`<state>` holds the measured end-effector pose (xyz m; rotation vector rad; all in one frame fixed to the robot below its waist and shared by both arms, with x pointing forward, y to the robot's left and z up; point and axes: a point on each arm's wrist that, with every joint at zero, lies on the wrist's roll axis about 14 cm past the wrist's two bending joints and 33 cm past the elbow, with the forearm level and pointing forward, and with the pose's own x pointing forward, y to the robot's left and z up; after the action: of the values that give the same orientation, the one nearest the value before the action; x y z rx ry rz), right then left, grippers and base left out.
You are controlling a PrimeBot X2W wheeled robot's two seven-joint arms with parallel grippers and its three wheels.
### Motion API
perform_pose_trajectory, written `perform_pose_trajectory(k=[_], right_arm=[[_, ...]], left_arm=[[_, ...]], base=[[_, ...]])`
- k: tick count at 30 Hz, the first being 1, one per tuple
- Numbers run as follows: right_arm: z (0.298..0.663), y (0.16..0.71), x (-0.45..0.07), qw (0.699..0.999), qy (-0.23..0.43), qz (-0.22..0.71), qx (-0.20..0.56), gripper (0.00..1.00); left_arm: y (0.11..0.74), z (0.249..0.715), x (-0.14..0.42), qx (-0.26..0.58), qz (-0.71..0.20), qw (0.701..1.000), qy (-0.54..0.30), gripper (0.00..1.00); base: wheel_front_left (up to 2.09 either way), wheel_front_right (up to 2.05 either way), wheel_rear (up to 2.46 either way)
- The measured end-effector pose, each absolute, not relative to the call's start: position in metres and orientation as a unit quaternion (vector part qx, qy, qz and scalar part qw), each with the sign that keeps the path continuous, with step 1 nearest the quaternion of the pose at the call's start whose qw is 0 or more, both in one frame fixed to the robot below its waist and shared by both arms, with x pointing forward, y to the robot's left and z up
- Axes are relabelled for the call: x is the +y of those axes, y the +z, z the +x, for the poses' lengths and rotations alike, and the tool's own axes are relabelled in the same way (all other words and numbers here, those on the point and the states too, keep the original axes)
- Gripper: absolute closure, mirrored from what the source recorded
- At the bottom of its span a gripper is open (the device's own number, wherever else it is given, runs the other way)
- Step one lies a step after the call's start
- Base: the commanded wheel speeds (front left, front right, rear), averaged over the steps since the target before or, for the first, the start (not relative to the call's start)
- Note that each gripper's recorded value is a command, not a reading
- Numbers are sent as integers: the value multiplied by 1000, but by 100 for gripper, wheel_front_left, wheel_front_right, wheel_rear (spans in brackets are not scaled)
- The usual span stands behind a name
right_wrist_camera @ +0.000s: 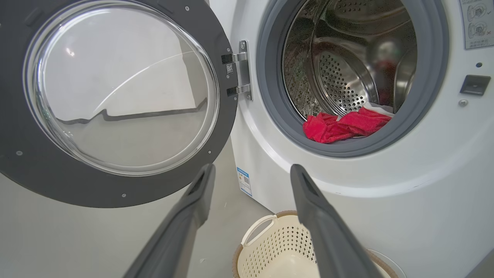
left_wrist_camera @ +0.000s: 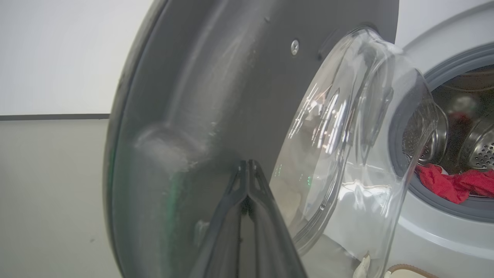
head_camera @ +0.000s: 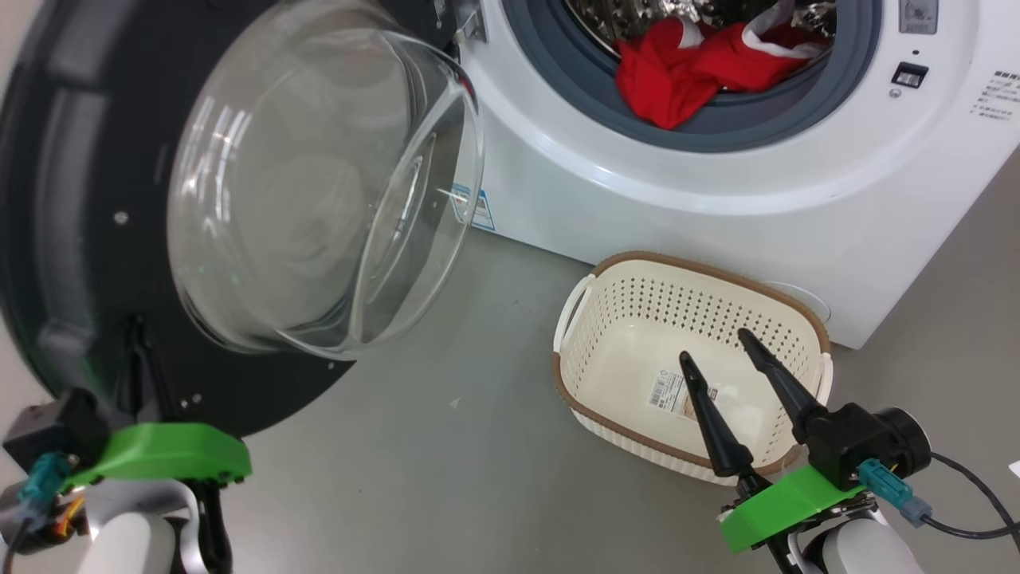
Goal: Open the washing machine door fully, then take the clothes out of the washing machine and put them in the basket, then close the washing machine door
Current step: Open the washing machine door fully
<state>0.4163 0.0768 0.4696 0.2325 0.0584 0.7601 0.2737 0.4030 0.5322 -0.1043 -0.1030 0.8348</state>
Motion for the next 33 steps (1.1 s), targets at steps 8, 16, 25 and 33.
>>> perform_pose_trajectory(k=[8,16,25,33], right_arm=[[418,464,84,918,380,107,36,0],[419,465,85,918,384,95,33,0],[421,469,84,918,384,92,30,0],[422,473,81,919,381,92,26,0]], left_arm=[[529,277,422,-48,-61,899,432,100],[529,272,439,-56,-79,888,449,100],[537,275,450,-64,-63,888,452,100],[538,277,456,-61,-52,892,445,100]], base=[[0,0,0],[0,0,0],[0,0,0],[0,0,0]])
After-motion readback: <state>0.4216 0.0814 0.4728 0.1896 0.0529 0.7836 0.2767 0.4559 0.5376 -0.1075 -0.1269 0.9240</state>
